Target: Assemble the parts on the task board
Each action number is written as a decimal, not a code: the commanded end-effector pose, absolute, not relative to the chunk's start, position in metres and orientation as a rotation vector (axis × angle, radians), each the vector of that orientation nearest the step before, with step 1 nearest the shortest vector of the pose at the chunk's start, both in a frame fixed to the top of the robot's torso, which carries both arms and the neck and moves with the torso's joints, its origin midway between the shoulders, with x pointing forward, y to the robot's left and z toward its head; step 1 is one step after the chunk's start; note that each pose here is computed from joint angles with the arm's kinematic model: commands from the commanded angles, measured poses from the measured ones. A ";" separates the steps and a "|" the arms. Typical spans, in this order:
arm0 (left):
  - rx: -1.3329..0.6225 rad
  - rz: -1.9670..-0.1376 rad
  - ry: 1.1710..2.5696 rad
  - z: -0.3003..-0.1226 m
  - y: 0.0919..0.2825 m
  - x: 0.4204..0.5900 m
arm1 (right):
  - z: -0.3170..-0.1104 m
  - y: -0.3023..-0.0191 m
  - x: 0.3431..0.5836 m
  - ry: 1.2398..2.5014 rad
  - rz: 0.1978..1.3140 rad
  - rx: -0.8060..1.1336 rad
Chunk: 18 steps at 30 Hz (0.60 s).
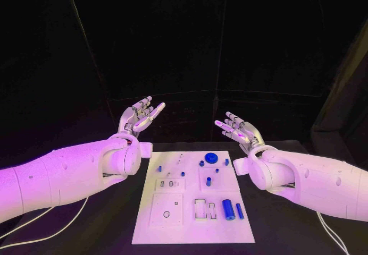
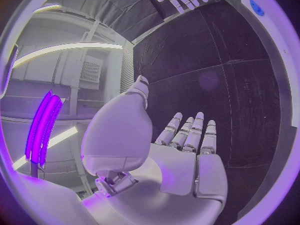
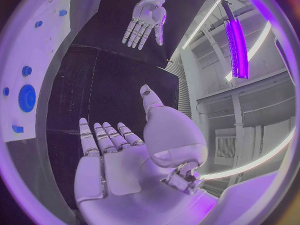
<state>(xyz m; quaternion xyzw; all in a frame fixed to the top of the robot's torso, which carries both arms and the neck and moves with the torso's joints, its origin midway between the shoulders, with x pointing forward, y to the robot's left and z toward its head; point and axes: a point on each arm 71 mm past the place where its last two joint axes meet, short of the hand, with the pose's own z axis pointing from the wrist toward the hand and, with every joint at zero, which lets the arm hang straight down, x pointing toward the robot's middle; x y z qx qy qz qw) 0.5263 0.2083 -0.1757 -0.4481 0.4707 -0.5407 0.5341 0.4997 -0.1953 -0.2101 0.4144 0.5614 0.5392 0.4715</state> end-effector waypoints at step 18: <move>-1.047 -1.405 1.103 -0.171 0.229 0.523 | -0.191 -0.214 0.521 1.463 1.156 0.427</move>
